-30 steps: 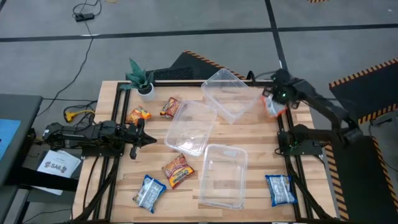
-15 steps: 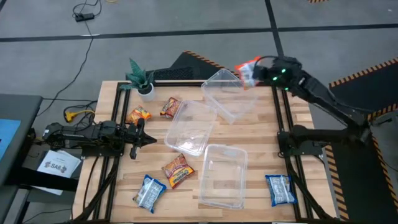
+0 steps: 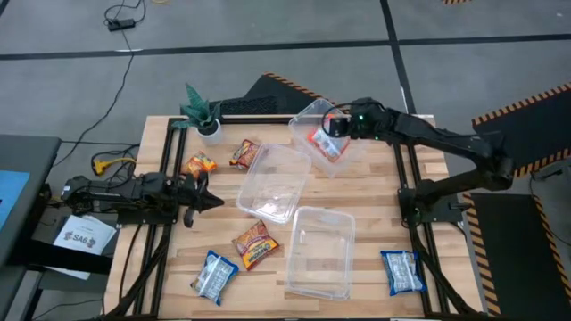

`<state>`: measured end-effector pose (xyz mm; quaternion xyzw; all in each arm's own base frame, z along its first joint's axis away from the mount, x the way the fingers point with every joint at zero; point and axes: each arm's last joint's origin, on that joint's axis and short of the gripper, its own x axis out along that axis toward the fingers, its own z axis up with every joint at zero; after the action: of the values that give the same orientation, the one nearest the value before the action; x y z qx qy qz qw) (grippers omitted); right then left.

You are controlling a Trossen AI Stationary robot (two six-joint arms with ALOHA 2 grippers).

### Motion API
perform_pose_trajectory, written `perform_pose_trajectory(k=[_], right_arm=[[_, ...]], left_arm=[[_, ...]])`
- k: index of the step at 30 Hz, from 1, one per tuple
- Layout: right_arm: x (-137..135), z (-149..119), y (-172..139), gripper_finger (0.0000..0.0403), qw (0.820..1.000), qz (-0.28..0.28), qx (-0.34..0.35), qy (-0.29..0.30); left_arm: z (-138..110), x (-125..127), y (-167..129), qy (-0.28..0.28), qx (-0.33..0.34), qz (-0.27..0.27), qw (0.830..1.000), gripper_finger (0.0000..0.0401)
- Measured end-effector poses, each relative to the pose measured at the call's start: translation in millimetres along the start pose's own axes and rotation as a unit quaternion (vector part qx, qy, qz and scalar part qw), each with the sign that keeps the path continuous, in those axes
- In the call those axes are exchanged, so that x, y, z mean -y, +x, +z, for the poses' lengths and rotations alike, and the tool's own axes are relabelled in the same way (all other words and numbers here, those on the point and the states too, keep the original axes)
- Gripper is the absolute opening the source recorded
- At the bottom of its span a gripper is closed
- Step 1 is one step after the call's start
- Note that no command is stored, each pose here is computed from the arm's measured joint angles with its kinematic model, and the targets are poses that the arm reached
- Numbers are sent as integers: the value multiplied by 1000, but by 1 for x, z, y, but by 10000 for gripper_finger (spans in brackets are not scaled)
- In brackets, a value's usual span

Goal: Sort Maruchan noodles
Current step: Put the orange noodle pack into the top transparent bin

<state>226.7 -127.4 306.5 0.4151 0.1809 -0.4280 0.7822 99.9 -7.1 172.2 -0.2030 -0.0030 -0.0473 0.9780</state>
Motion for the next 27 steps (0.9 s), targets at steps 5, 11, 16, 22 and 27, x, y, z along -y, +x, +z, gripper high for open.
perform_pose_trajectory(k=[5,11,16,22,27], right_arm=[[0,5,-7,229,1000,26,-10,12],[-5,17,-31,294,998,61,21,19],[-6,19,-38,301,997,71,30,21],[-6,18,-36,301,997,68,27,20],[-6,16,-35,301,998,65,21,17]], left_arm=[[10,2,-1,-70,65,8,995,0],[49,10,-10,-120,201,71,970,3],[83,14,-19,-161,87,236,954,54],[98,2,-12,-167,-99,446,874,157],[85,-26,8,-197,-252,506,801,217]])
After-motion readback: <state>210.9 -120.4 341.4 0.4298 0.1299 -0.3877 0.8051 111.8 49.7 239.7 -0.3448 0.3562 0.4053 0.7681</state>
